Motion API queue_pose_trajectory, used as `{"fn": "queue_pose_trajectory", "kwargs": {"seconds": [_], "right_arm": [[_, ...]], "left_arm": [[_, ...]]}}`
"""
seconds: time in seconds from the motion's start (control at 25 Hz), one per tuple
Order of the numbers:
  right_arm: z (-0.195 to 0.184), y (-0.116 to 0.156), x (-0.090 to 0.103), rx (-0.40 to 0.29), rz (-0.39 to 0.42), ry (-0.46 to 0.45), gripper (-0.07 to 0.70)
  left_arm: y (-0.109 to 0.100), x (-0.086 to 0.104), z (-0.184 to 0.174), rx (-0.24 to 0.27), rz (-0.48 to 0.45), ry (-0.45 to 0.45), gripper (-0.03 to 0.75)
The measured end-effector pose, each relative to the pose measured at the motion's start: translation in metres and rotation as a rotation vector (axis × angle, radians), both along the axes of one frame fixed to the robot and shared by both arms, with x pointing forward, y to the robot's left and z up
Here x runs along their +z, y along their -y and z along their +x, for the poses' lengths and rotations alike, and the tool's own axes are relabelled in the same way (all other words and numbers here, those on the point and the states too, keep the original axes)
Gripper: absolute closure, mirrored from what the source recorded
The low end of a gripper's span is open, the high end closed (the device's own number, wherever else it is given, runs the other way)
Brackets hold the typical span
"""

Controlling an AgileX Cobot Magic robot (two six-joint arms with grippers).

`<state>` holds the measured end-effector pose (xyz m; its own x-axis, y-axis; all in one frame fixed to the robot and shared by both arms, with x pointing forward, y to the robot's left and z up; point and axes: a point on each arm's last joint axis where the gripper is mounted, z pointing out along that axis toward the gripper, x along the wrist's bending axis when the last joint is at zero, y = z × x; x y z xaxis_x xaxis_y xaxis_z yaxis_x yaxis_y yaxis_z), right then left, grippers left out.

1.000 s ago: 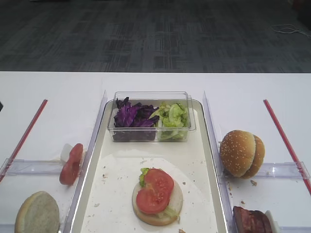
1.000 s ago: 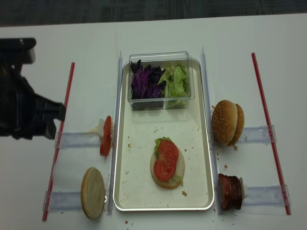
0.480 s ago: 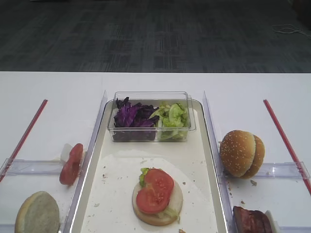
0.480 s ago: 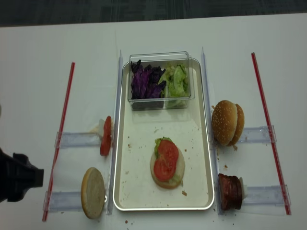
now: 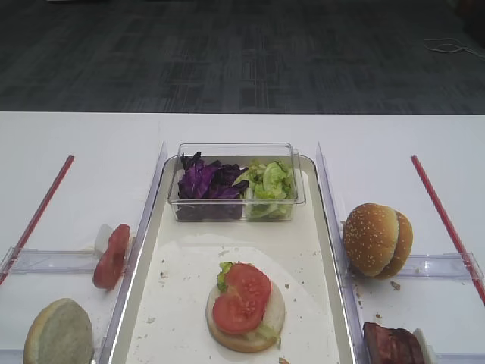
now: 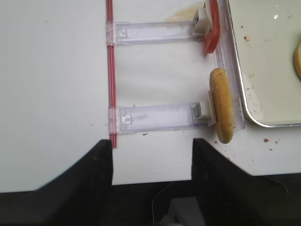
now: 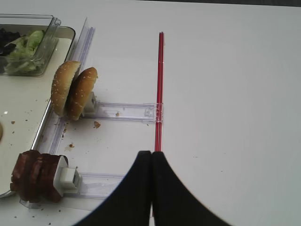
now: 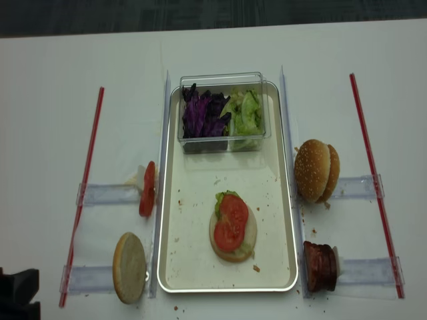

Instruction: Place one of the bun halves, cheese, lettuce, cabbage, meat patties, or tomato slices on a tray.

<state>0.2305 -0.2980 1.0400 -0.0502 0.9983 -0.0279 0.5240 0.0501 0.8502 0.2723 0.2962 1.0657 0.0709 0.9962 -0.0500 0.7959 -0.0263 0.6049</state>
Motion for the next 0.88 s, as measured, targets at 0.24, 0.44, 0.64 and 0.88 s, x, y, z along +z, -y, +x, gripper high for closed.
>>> {"fn": "queue_pose_trajectory", "kwargs": {"seconds": [0.24, 0.44, 0.64, 0.88], "right_arm": [[0.0, 0.0, 0.0, -0.001, 0.002, 0.0, 0.568], [0.0, 0.0, 0.0, -0.001, 0.002, 0.0, 0.568], [0.0, 0.0, 0.0, -0.001, 0.002, 0.0, 0.568], [0.0, 0.0, 0.0, -0.001, 0.002, 0.0, 0.568]], "left_arm": [[-0.003, -0.013, -0.026, 0.0, -0.013, 0.118, 0.356], [-0.004, -0.023, -0.04, 0.0, -0.025, 0.222, 0.356], [-0.003, -0.027, -0.045, -0.007, -0.051, 0.304, 0.356], [-0.003, -0.027, -0.045, -0.008, -0.055, 0.313, 0.375]]}}
